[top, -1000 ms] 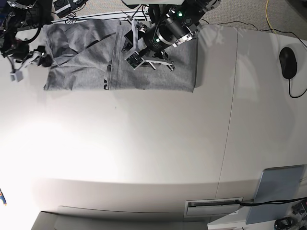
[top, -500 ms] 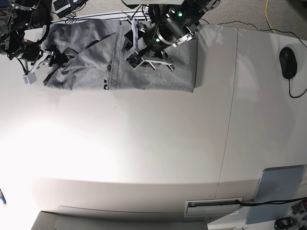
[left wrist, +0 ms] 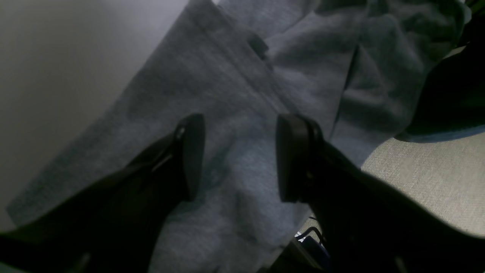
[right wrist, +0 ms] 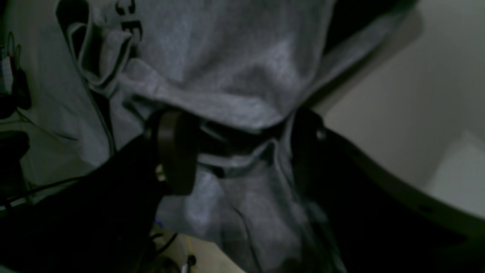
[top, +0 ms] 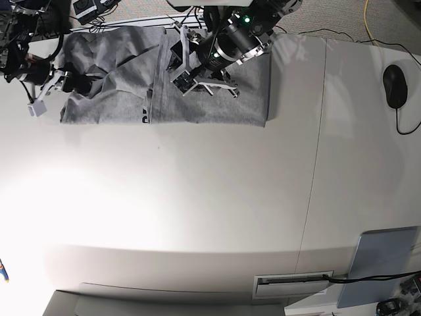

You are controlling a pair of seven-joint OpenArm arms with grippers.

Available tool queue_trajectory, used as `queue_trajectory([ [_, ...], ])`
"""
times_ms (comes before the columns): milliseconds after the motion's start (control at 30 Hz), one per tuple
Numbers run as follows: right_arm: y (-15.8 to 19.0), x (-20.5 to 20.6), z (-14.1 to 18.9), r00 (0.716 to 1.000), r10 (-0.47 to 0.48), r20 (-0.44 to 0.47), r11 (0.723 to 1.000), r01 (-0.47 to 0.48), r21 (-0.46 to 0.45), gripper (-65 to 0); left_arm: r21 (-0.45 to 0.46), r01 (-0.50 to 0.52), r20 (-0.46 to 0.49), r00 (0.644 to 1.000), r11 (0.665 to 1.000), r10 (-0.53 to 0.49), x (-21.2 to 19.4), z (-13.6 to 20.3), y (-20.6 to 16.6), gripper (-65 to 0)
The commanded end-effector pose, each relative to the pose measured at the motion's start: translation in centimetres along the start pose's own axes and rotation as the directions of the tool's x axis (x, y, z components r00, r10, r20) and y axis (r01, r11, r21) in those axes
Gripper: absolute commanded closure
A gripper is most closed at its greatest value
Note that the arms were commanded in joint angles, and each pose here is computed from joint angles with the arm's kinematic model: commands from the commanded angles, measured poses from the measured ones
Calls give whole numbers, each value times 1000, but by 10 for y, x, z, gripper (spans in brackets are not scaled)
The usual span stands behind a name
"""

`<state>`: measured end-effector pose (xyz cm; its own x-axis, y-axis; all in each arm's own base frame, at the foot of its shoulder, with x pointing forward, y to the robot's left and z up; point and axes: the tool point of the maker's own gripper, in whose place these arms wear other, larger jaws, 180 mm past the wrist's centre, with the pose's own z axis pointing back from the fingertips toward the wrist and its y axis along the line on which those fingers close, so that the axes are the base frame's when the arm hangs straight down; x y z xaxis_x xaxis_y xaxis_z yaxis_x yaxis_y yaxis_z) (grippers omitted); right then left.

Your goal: Fold the T-shirt properly

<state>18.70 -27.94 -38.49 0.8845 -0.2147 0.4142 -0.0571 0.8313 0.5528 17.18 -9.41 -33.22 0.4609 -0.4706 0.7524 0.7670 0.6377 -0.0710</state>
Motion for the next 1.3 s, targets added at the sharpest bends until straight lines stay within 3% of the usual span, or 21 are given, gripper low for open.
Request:
queue_trajectory([
  [0, 4, 12, 5, 999, 8, 41, 1000, -9, 17, -365, -4, -2, 46, 999, 1000, 2, 12, 3, -2, -311],
  [233, 12, 3, -7, 999, -26, 46, 999, 23, 47, -365, -3, -2, 45, 999, 1000, 2, 12, 3, -2, -311],
  [433, 4, -15, -17, 999, -32, -8, 999, 32, -9, -364, -5, -3, 44, 999, 1000, 4, 11, 3, -2, -311],
  [733, 9, -20, -24, 999, -49, -8, 999, 49, 4, -364, -5, -3, 44, 999, 1000, 3, 11, 3, -2, -311],
  [900, -15, -16, -6, 998, -37, -45, 994, 33, -102, -364, -5, -2, 40, 999, 1000, 3, 11, 3, -2, -311],
  [1100, -37, -2, 19, 999, -46, -26, 979, 40, -199, -364, -9, 3, 40, 999, 1000, -3, 11, 3, -3, -311],
  [1267, -32, -12, 5, 997, -52, -56, 982, 41, -185, -364, -9, 3, 40, 999, 1000, -2, 11, 3, -3, -311],
])
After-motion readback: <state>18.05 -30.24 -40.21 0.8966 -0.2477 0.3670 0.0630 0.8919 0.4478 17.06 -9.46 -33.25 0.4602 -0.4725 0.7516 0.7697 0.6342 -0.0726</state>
